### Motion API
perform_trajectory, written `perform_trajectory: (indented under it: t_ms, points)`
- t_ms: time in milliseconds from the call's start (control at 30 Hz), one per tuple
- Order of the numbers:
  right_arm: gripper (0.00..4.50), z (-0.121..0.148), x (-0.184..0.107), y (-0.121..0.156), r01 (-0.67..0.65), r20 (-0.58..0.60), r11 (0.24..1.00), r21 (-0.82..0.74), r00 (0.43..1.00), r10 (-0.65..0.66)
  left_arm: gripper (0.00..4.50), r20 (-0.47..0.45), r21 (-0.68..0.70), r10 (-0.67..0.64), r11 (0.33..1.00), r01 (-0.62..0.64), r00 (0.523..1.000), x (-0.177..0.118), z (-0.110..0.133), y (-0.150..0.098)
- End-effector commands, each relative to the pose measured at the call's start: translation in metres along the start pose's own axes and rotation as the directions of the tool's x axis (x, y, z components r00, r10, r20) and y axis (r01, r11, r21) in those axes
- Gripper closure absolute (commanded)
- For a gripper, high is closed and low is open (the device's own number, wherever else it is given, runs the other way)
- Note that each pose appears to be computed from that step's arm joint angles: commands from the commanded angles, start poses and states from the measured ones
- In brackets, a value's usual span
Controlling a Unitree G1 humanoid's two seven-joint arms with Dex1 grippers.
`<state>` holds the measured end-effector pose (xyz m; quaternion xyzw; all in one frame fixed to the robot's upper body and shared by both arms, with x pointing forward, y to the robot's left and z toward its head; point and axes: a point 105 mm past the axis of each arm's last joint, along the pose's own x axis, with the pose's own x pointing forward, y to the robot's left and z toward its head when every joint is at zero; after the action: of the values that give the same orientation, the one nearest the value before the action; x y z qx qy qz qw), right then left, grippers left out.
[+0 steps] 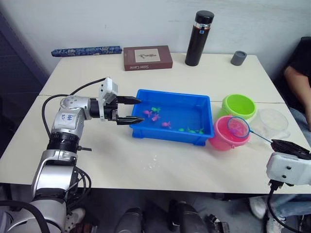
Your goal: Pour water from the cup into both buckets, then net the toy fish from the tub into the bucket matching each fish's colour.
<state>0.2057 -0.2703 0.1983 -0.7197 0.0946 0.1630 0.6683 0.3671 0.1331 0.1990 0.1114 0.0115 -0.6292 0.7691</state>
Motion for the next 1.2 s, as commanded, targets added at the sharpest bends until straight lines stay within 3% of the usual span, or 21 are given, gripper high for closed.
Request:
perform_trajectory:
  t_ms: [33, 367, 500, 633, 733, 867, 1000, 1200]
  points:
    - [4.5, -0.009, -0.007, -0.008, 0.053, -0.046, 0.991, -0.123, 0.997, -0.059, 0.02, 0.007, 0.031, -0.01, 0.999, 0.01, 1.0, 0.001, 0.008, 0.0]
    - [4.5, -0.01, -0.005, -0.013, 0.144, -0.027, 0.967, -0.21, 0.988, -0.153, 0.02, 0.011, 0.031, -0.016, 0.999, 0.015, 1.0, 0.003, 0.008, 0.0]
    - [4.5, 0.001, -0.004, -0.027, 0.217, 0.05, 0.969, -0.115, 0.976, -0.213, 0.02, 0.015, 0.029, -0.009, 1.0, 0.008, 1.0, -0.001, 0.008, 0.0]
    - [4.5, 0.016, 0.008, -0.051, 0.262, 0.128, 0.958, 0.116, 0.953, -0.276, 0.02, 0.012, 0.023, 0.033, 0.999, -0.034, 0.999, -0.012, 0.008, 0.001]
    - [4.5, 0.034, 0.039, -0.056, 0.09, 0.206, 0.902, 0.423, 0.96, -0.192, 0.02, -0.003, 0.017, 0.105, 0.994, -0.105, 0.995, -0.03, 0.004, 0.001]
    - [4.5, 0.049, 0.06, -0.062, -0.046, 0.265, 0.83, 0.556, 0.956, -0.124, 0.02, -0.027, 0.005, 0.164, 0.986, -0.164, 0.986, -0.047, 0.0, -0.003]
    - [4.5, 0.07, 0.085, -0.06, -0.207, 0.356, 0.765, 0.61, 0.934, -0.032, 0.02, -0.066, -0.012, 0.24, 0.97, -0.242, 0.968, -0.072, -0.007, -0.012]
    - [4.5, 0.092, 0.108, -0.048, -0.358, 0.438, 0.729, 0.583, 0.895, 0.089, 0.02, -0.093, -0.035, 0.328, 0.943, -0.332, 0.94, -0.095, -0.012, -0.025]
